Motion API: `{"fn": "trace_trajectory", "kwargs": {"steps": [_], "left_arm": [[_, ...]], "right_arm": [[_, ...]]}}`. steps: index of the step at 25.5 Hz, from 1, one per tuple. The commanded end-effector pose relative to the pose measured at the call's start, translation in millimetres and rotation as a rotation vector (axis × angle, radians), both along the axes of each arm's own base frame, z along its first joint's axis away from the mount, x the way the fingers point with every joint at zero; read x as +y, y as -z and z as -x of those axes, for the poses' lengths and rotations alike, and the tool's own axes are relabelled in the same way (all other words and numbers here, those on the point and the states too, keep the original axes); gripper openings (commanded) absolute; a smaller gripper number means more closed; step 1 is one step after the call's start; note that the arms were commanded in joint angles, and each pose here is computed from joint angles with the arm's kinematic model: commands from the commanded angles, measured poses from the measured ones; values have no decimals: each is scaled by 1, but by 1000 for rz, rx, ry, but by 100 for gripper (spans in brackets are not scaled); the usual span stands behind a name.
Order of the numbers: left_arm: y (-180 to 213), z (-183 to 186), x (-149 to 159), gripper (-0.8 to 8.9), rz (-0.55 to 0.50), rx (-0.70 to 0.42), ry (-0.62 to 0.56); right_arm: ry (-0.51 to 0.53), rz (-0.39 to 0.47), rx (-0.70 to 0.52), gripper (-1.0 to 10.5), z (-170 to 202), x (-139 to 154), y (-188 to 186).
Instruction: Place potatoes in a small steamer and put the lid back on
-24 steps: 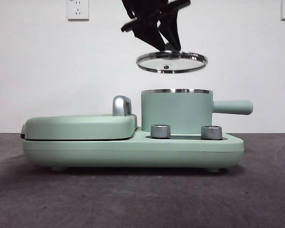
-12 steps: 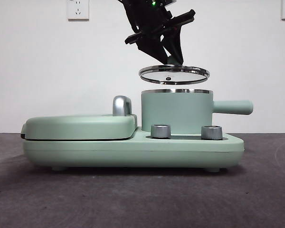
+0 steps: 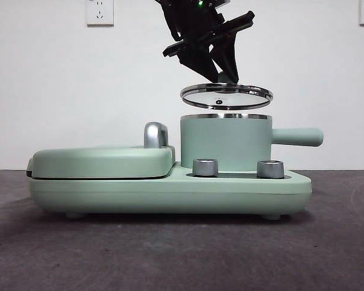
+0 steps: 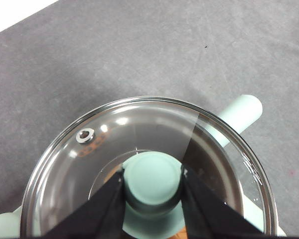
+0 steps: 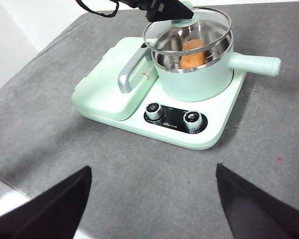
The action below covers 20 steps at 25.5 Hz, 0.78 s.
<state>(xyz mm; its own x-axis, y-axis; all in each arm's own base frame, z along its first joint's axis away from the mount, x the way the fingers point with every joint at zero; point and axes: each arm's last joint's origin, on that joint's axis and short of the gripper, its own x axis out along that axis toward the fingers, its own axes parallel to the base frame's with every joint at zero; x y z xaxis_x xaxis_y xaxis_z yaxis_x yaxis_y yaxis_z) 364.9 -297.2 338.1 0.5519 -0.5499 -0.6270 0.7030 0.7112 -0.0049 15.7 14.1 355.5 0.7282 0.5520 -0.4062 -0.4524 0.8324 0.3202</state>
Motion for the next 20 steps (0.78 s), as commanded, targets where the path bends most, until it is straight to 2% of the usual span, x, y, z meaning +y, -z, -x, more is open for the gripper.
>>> {"fn": "trace_trajectory", "kwargs": {"steps": [1,7,20], "left_arm": [[5,-4,-9,8,9,-12,15],[25,-12,-16,8,-15,13,17],[30,-13,-12,8,-112,-25,99]], "right_arm": [[1,-14,-5,397,0,0,-2],[1,-14,-4,397,0,0,-2],[5,-22,1,397,0,0,-2]]}}
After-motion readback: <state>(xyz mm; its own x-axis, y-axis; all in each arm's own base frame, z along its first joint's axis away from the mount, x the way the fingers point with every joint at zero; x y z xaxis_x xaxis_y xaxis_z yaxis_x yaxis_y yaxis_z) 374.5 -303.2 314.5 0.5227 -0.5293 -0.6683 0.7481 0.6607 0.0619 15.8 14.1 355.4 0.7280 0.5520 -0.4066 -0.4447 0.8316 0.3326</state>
